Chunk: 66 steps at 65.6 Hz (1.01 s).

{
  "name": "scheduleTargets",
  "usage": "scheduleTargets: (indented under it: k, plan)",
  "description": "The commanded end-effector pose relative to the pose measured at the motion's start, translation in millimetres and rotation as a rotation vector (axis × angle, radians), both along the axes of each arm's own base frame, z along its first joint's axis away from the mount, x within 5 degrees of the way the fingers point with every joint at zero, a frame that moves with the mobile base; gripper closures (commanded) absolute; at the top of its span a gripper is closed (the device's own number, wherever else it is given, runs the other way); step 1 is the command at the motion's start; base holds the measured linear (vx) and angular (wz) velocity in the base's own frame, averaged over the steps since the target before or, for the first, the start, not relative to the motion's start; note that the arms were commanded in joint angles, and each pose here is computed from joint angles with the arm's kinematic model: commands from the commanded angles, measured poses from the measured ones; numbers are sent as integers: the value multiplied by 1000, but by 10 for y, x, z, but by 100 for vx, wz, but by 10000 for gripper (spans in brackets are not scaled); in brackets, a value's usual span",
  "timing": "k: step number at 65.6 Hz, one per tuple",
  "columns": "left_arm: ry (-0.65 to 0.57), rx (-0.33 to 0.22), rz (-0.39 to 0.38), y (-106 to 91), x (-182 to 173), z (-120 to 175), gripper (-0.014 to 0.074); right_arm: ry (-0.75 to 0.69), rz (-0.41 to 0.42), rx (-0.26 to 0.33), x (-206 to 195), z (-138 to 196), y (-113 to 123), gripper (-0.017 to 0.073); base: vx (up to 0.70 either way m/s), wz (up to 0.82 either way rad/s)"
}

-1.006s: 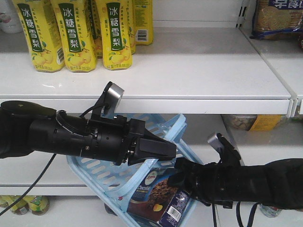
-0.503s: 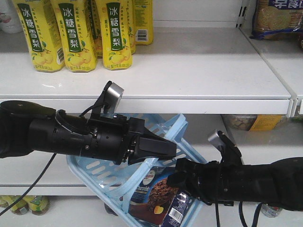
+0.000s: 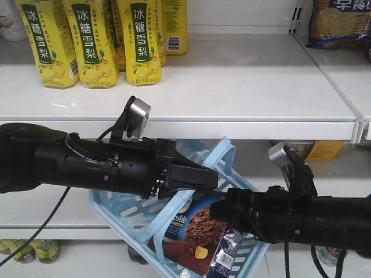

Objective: Left arm holds basket, right arm returns cookies
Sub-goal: 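Lift the cookie box out of the basket with the right gripper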

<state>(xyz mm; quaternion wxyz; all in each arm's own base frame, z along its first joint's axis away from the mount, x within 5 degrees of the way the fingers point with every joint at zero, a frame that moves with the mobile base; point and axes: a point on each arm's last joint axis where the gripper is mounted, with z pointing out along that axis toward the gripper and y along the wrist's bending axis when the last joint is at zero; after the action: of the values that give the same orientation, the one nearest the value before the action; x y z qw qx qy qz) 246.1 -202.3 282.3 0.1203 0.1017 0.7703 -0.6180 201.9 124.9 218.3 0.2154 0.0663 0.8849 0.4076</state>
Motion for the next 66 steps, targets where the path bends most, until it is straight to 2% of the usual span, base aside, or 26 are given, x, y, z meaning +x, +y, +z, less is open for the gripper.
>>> scheduleTargets:
  k: [1, 25, 38, 59, 66]
  plan:
    - [-35, -159, 46, 13, 4, 354, 597, -25, 2, 35, -44, 180, -10, 562, 0, 0]
    - [-35, -159, 46, 13, 4, 354, 597, -107, 4, 15, -306, 479, -133, 562, 0, 0]
    - [-35, -159, 46, 13, 4, 354, 597, -146, 5, -24, -508, 620, -235, 562, 0, 0]
    - [-35, -159, 46, 13, 4, 354, 596, -231, -16, -84, -974, 844, -470, 562, 0, 0]
    - [-35, -159, 46, 13, 4, 354, 596, -267, -28, -73, -1149, 912, -544, 562, 0, 0]
